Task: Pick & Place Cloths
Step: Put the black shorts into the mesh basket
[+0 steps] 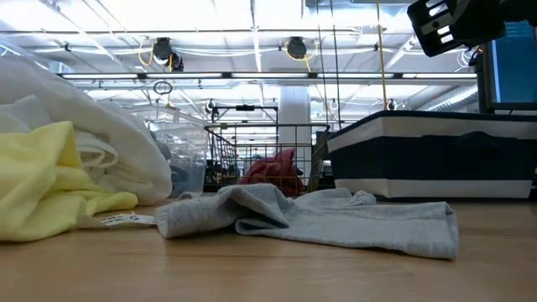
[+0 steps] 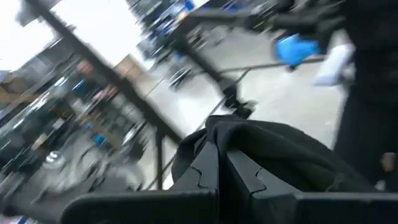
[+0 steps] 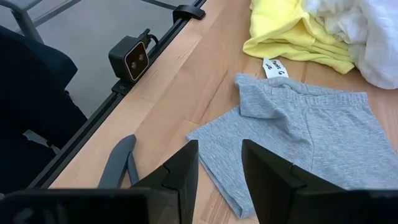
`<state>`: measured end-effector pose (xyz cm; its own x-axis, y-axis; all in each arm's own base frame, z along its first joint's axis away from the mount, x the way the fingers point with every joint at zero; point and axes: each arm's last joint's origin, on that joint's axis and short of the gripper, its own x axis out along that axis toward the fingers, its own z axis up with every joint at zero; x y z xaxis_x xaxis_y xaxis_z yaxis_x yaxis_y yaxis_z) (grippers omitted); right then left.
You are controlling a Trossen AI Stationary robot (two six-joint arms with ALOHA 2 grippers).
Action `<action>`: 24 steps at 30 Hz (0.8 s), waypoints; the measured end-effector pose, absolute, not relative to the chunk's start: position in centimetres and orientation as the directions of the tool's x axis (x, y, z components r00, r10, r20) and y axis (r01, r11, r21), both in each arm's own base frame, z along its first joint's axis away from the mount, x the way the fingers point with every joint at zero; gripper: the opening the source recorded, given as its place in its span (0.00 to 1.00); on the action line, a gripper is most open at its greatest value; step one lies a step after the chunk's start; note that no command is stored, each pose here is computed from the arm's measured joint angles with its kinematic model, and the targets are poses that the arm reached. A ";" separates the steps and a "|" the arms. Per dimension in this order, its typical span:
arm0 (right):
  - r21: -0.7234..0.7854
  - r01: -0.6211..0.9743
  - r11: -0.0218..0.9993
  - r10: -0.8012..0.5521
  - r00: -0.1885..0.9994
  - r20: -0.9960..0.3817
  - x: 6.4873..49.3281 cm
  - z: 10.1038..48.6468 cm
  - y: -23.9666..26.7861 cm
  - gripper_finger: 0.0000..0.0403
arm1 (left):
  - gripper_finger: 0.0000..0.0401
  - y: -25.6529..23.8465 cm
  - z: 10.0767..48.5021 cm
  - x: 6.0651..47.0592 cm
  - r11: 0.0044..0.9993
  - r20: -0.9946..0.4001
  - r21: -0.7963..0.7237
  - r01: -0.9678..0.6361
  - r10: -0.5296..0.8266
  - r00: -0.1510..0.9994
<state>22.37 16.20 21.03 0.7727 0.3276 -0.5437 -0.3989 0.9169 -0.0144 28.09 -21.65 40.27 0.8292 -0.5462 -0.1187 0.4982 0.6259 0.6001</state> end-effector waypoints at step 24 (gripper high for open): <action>-0.014 -0.399 0.917 0.328 0.773 -0.543 22.4 21.0 16.2 0.29 | 0.00 -21.4 40.5 28.3 0.674 -0.095 0.601 0.430 -0.474 0.875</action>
<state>22.37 16.20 21.04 0.7729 0.3277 -0.5434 -0.3989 0.9169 -0.0144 28.30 -21.38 40.49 0.8752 -0.4745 -0.0945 0.4301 0.6736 0.6010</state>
